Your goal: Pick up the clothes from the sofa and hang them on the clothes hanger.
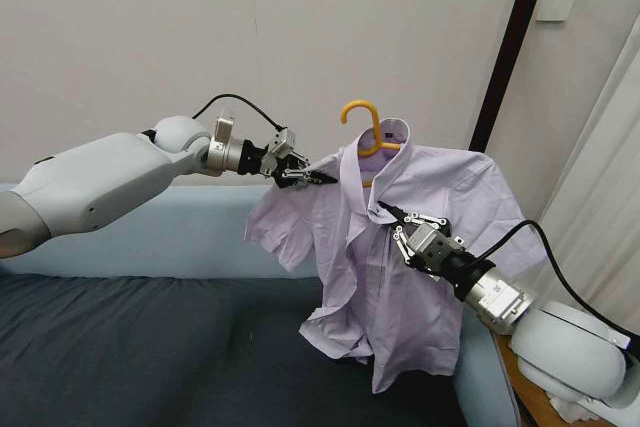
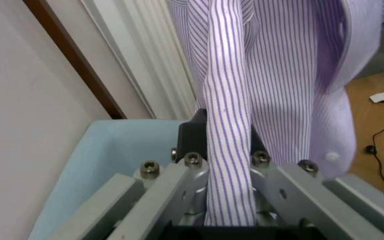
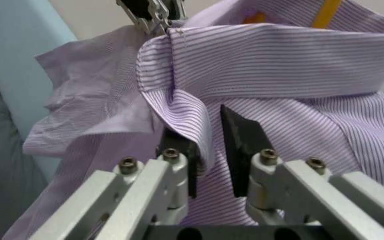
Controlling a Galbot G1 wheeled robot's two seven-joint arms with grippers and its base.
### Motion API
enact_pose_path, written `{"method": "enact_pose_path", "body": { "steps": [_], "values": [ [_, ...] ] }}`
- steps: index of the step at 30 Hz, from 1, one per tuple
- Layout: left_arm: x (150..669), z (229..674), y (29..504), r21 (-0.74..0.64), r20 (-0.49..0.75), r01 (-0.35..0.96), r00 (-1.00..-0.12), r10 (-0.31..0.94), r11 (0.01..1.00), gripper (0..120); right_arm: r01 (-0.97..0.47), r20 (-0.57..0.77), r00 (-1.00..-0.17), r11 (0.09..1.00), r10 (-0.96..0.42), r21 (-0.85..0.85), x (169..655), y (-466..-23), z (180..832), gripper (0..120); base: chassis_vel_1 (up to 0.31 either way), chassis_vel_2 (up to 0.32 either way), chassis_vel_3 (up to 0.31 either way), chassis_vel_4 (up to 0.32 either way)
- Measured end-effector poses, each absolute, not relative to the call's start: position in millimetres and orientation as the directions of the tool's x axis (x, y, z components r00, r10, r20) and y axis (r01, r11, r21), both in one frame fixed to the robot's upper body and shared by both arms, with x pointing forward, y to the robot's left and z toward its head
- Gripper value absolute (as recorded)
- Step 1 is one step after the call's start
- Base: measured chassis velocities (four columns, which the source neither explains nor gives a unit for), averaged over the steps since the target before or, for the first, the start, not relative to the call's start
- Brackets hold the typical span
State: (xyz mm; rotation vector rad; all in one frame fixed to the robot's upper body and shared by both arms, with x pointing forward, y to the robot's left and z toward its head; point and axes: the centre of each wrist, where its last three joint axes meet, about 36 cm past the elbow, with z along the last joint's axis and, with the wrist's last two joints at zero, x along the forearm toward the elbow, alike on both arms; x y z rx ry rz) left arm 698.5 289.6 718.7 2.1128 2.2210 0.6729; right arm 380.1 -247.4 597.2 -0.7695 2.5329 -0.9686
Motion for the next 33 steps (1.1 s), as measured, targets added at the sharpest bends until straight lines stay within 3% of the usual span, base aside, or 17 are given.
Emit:
{"method": "enact_pose_path", "body": {
  "steps": [13, 15, 17, 20, 26, 33],
  "values": [
    [696.8, 716.0, 311.8, 0.317, 0.259, 0.948, -0.114, 0.959, 0.027, 2, -0.485, 0.067, -0.865, 0.795, -0.497, -0.364, 314.6, -237.9, 622.5, 70, 0.000, 0.000, 0.000, 0.000],
    [695.1, 709.7, 321.2, 0.311, 0.265, 0.950, -0.101, 0.959, 0.014, 2, -0.490, 0.071, -0.861, 0.783, -0.504, -0.382, 314.6, -241.2, 626.4, 80, 0.000, 0.000, 0.000, 0.000],
    [694.7, 708.5, 323.3, 0.311, 0.268, 0.951, -0.095, 0.959, 0.007, 2, -0.494, 0.070, -0.858, 0.777, -0.510, -0.392, 315.2, -242.0, 628.5, 82, 0.000, 0.000, 0.000, 0.000],
    [689.1, 706.2, 341.6, 0.311, 0.300, 0.949, -0.044, 0.953, -0.054, 2, -0.557, 0.067, -0.790, 0.668, -0.609, -0.493, 323.0, -254.6, 663.4, 96, 0.000, 0.000, 0.000, 0.000],
    [687.7, 701.6, 354.2, 0.329, 0.339, 0.940, -0.029, 0.940, -0.090, 2, -0.614, 0.143, -0.756, 0.616, -0.639, -0.493, 336.0, -276.8, 698.7, 100, 0.000, 0.000, 0.000, 0.000],
    [696.4, 675.2, 321.1, 0.324, 0.371, 0.930, 0.041, 0.928, -0.171, 2, -0.648, 0.275, -0.750, 0.585, -0.602, -0.487, 349.3, -296.3, 712.3, 100, 0.000, 0.000, 0.000, 0.000]
  ]
}}
